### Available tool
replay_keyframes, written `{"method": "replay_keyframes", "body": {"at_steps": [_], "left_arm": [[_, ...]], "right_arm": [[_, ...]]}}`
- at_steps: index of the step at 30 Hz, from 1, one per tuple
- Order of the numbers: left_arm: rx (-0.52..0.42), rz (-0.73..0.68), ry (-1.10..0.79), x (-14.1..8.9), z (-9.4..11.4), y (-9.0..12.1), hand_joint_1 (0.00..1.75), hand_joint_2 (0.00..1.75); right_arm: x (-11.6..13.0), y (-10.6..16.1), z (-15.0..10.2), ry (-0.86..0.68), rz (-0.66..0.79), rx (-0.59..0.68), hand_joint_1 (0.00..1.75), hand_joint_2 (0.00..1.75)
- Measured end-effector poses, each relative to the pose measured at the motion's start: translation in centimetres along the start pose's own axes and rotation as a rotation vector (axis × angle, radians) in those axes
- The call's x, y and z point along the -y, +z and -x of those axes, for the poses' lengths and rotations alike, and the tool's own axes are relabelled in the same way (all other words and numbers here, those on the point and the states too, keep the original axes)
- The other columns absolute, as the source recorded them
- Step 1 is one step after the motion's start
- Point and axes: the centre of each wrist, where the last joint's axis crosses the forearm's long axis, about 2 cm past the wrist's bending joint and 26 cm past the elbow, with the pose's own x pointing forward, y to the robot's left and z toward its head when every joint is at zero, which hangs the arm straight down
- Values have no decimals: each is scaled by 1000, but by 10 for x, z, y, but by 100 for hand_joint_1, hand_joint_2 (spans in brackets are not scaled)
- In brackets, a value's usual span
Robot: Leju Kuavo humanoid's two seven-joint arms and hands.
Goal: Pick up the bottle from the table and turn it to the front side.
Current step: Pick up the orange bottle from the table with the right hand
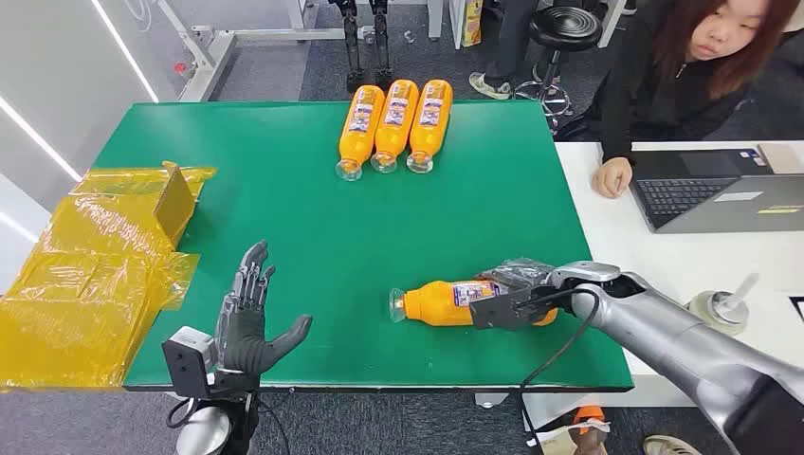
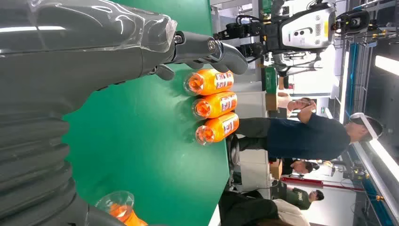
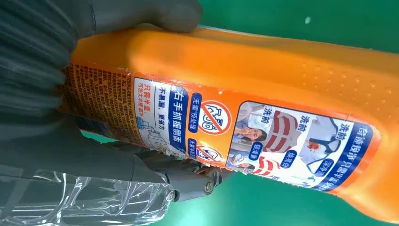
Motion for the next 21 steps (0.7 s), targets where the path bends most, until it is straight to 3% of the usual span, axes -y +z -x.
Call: {"method": "replay_keyframes", "body": {"at_steps": [9,16,21], "left_arm": [[2,-1,-1,0,0,0,0,175],[-9,-29,-9,0,3,8,0,175],[-10,-53,-26,1,2,10,0,175]], "right_arm": [[-1,-1,-3,19,35,6,175,175],[2,5,-10,128,332,21,175,175],[-6,10,-23,149,440,56,175,175]]}}
